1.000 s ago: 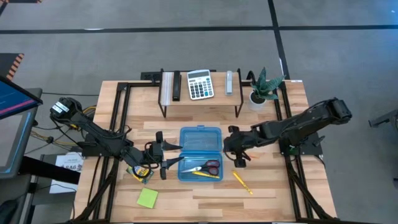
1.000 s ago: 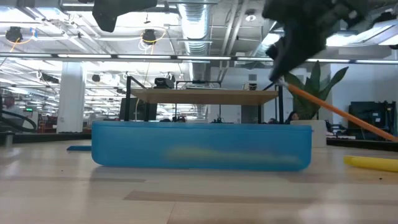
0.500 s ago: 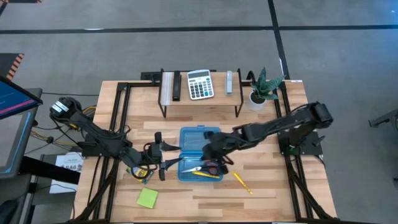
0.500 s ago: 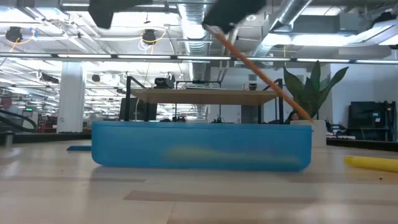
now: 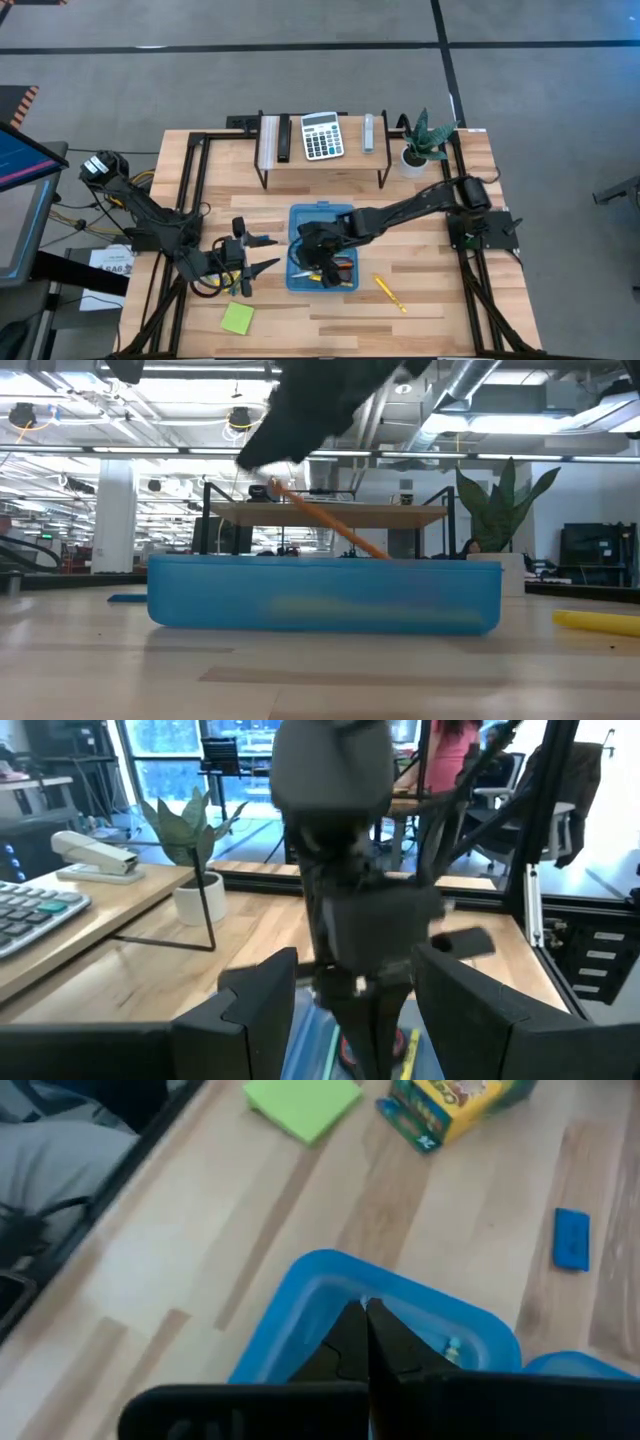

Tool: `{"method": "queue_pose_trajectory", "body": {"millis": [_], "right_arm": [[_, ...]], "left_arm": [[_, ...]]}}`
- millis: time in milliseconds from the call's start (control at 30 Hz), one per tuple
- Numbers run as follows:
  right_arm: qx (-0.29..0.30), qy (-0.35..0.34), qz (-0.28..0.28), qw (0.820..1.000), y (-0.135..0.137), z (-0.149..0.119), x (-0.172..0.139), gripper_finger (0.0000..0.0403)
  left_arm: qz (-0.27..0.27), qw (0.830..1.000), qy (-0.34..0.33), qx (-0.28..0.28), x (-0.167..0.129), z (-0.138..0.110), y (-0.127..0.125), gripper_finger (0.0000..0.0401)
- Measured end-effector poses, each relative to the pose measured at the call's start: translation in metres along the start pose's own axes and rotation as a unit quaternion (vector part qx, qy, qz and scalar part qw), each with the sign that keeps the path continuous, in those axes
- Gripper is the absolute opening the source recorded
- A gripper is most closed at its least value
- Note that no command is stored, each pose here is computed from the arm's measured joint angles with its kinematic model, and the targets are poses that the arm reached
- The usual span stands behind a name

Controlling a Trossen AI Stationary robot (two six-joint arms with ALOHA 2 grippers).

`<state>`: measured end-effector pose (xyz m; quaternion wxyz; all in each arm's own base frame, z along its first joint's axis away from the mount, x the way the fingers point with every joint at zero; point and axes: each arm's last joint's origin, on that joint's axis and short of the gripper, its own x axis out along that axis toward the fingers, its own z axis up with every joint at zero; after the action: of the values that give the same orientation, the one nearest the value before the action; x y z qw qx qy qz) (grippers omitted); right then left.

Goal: Pack school essentials
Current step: Put the orange pencil into the blue supply box, then put the blue eraser into the blue supply box

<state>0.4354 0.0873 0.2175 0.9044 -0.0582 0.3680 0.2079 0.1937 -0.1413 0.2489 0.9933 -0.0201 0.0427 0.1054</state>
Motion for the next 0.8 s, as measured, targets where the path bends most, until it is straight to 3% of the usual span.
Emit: {"method": "queue_pose_trajectory", "body": {"millis": [167,567,800], "right_arm": [[0.015,0.018,-0.005,1.0,-0.01,-0.008,0.006,0.0019],[0.025,0.02,-0.005,0.999,-0.01,-0.008,0.006,0.0156],[0.03,0.016,-0.004,0.999,-0.004,0.0,-0.013,0.0167]], "left_arm": [[0.001,1.0,0.001,0.002,0.0,-0.001,0.0,0.0188],[0.0,1.0,0.001,0.002,0.0,0.0,0.0,0.0188],[0.0,1.0,0.004,-0.001,0.0,-0.001,0.0,0.0188]]}}
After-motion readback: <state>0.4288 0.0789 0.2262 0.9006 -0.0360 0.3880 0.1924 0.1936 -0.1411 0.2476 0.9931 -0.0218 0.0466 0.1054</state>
